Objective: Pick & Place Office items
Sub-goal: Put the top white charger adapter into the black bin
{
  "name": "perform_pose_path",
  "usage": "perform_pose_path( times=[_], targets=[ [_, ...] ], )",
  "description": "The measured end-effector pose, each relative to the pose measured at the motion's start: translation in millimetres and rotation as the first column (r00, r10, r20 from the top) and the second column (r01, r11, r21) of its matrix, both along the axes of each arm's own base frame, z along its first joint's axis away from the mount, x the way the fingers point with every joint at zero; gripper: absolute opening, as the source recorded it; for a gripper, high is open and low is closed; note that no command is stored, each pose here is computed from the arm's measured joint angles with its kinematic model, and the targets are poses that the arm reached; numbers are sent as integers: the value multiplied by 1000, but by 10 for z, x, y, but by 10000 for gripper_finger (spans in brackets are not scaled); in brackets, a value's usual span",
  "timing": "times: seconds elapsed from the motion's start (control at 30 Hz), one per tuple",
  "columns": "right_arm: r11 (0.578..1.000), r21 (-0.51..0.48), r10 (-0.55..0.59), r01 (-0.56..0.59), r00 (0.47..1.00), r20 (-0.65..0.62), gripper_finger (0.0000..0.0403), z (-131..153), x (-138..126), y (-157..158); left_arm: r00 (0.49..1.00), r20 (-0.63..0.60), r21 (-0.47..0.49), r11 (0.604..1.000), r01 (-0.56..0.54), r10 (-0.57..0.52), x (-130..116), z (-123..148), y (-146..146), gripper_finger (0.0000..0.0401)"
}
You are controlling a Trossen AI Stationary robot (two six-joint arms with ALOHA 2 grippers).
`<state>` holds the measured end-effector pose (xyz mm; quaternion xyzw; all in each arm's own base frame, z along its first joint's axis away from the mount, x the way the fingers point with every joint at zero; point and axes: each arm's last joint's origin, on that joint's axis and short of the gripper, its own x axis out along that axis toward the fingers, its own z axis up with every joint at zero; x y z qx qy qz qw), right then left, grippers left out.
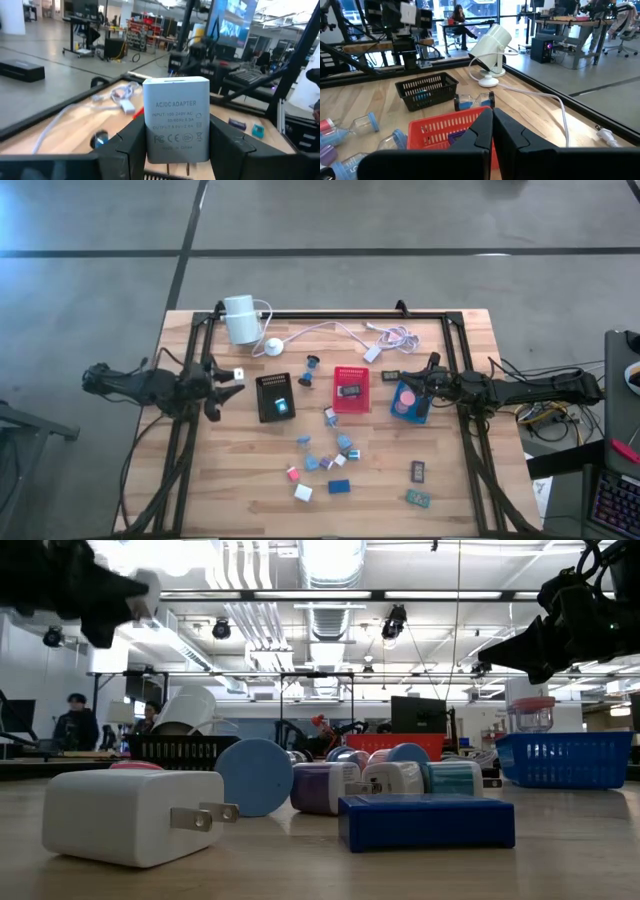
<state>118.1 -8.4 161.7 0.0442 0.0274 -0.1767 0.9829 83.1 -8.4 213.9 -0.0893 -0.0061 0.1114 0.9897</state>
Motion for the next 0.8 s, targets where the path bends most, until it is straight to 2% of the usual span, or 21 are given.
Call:
perform_pose_path(
  times=[0.2,0.43,0.8],
  targets=[
    [1000,0,0,0,1000,0,8,0,0,0,1000,-16,57,998,-16,17,52,435,-9,164],
    [1000,0,0,0,1000,1,8,1,0,0,989,-142,102,994,-27,41,275,893,-63,164],
    [1000,0,0,0,1000,0,8,0,0,0,945,-311,149,987,-59,103,622,1370,-95,164]
  ],
)
